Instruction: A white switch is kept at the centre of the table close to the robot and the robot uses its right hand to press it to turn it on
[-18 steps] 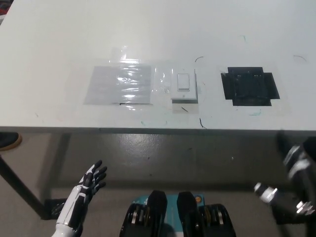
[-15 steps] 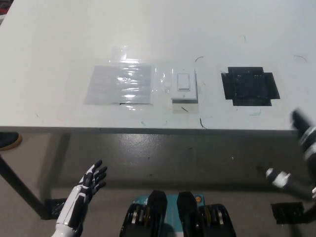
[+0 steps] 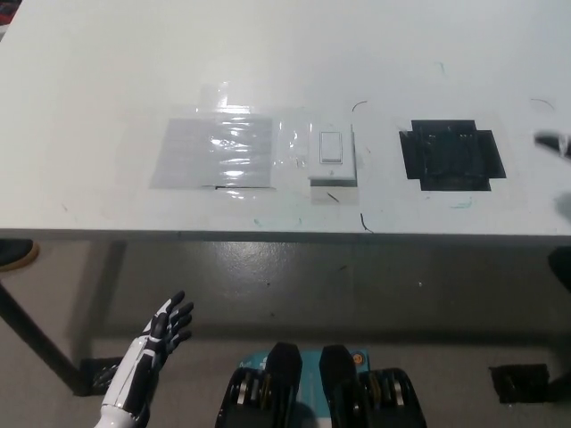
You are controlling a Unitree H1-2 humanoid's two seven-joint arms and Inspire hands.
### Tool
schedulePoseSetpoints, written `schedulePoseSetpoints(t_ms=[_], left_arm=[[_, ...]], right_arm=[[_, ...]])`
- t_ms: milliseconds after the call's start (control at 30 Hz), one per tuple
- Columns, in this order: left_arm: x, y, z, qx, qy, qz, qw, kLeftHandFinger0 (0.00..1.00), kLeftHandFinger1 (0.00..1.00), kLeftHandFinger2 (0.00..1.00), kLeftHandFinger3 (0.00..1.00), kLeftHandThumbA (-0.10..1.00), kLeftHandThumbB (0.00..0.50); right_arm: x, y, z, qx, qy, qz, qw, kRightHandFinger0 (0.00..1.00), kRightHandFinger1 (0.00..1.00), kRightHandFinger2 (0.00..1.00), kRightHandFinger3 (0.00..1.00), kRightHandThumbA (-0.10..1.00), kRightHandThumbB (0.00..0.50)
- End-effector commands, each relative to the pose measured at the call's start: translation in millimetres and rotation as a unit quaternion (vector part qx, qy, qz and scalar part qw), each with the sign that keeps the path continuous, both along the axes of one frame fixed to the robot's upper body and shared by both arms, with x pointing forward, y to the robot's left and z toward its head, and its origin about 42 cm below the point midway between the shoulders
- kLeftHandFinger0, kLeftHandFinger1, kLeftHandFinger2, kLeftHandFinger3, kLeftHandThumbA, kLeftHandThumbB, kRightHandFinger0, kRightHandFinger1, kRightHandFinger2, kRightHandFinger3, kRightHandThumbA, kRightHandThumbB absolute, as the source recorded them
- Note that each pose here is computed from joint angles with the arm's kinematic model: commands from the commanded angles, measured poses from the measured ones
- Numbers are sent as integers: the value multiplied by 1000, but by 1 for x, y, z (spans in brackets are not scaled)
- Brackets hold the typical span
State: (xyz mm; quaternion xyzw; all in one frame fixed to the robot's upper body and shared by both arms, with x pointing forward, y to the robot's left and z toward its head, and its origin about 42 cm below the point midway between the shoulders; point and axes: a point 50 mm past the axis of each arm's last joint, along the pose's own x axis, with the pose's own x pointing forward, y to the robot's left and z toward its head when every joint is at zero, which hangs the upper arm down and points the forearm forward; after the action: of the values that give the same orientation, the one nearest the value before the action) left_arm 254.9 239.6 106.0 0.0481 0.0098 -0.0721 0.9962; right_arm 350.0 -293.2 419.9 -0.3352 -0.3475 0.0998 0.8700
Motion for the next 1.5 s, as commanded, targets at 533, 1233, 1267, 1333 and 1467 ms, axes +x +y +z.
schedulePoseSetpoints(t_ms=[533, 1233, 1267, 1333, 1467], left_arm=[[5, 1, 13, 7, -31, -19, 999, 1000, 1000, 1000, 1000, 1000, 65], [4, 1, 15, 7, -31, -16, 999, 1000, 1000, 1000, 1000, 1000, 61], [4, 1, 16, 6, -32, -15, 999, 1000, 1000, 1000, 1000, 1000, 56], [4, 1, 16, 1, -30, -14, 999, 1000, 1000, 1000, 1000, 1000, 63], [3, 1, 16, 3, -32, -12, 999, 1000, 1000, 1000, 1000, 1000, 69]], right_arm=[[144, 163, 117, -351, 167, 26, 921, 1000, 1000, 1000, 1000, 1000, 195], [209, 228, 49, -370, 276, 2, 887, 1000, 1000, 1000, 1000, 1000, 263], [210, 228, 43, -360, 286, 4, 888, 1000, 1000, 1000, 1000, 1000, 252], [212, 229, 34, -367, 288, -13, 884, 1000, 1000, 1000, 1000, 1000, 263], [216, 227, 19, -372, 297, -7, 879, 1000, 1000, 1000, 1000, 1000, 288]])
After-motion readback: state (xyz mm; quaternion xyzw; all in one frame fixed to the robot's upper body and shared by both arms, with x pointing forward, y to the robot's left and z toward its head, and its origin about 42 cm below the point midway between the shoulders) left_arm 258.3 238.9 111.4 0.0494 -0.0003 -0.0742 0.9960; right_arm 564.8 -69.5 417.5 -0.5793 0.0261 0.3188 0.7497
